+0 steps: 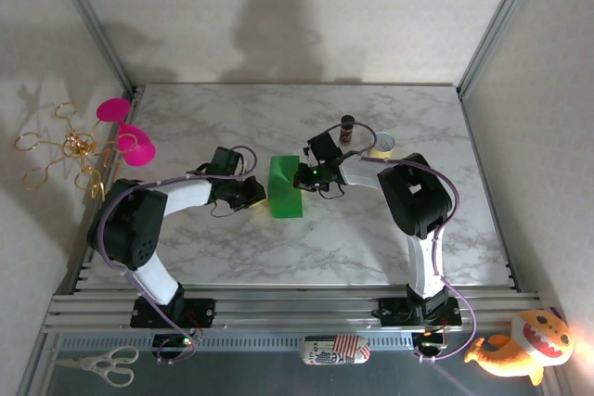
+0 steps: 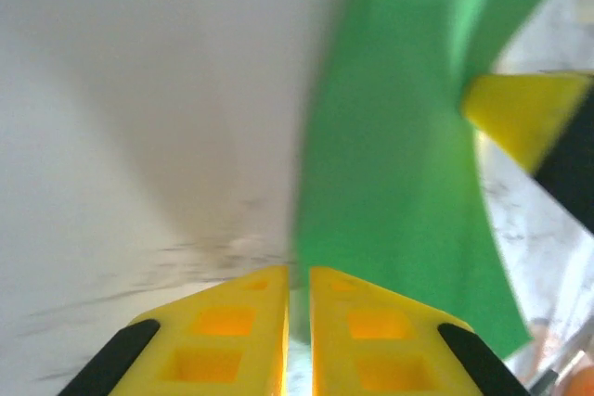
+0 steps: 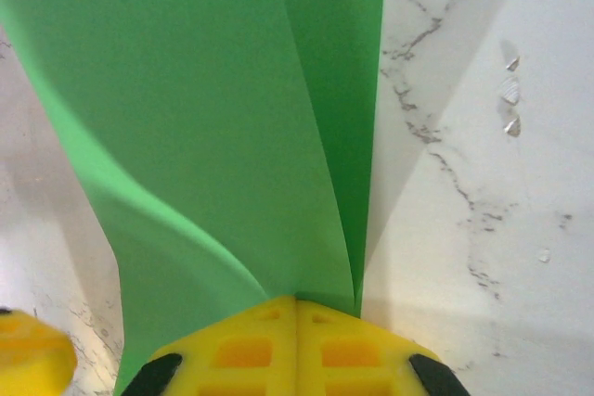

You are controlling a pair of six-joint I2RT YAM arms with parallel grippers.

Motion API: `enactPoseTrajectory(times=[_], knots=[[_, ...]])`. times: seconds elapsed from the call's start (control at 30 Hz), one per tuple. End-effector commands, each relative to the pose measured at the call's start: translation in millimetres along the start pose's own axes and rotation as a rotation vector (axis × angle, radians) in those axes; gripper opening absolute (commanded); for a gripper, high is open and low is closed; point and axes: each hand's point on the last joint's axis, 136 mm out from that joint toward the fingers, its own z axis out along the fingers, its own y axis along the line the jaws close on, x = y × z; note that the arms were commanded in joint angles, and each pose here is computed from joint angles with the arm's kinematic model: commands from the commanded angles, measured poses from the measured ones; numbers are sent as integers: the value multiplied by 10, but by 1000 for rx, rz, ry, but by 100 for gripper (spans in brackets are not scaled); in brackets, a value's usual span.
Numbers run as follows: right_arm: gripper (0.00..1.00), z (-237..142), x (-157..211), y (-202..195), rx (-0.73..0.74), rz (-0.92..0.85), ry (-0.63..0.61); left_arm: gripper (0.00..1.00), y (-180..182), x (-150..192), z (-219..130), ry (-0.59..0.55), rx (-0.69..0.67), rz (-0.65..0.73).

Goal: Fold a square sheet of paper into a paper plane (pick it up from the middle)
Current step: First fold the square sheet of paper in half at the center of the table.

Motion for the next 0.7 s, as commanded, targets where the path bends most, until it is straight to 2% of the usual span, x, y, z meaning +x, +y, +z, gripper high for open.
enactPoseTrajectory(times=[0.0,0.2,0.33,0.53,0.67], knots=[[6,196,1049,-1412,480,120,286,14,-411,-27,125,10,82,18],[5,206,1058,-1410,475,124,289,13,-202,-27,370,29,-17,13],[5,202,1066,-1420,479,119,292,12,46,139,415,66,-76,5],[5,207,1087,-1449,488,117,297,12,672,553,193,153,-280,16],[5,201,1104,-1466,493,122,298,11,742,527,5,144,-309,14]])
